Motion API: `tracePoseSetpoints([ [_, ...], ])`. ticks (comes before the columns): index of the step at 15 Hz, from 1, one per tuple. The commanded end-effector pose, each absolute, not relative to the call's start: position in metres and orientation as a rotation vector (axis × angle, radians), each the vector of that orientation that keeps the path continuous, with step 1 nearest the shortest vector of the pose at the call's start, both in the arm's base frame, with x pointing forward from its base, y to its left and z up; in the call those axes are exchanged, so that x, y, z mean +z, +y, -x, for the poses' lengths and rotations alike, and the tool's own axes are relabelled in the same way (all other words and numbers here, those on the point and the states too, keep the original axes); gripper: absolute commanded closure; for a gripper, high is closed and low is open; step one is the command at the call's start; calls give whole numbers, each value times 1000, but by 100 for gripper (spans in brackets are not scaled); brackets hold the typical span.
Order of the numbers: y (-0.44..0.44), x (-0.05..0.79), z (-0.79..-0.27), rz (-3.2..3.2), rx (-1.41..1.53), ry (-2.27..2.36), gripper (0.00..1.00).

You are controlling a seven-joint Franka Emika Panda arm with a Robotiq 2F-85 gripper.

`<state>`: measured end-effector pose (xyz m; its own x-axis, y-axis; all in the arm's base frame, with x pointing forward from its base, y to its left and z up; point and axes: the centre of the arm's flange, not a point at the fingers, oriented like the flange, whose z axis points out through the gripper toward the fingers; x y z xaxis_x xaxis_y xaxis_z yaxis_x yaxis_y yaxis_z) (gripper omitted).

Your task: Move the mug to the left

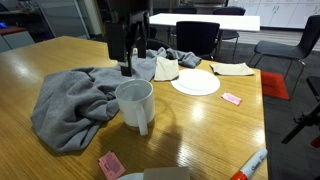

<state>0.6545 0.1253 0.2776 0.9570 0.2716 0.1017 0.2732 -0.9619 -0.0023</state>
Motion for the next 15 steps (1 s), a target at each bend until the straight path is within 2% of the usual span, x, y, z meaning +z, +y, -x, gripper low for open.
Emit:
tracePoseSetpoints([
  [1, 113, 321, -618, 3142, -125, -348, 0],
  [15, 61, 392, -550, 3198, 60, -277, 0],
])
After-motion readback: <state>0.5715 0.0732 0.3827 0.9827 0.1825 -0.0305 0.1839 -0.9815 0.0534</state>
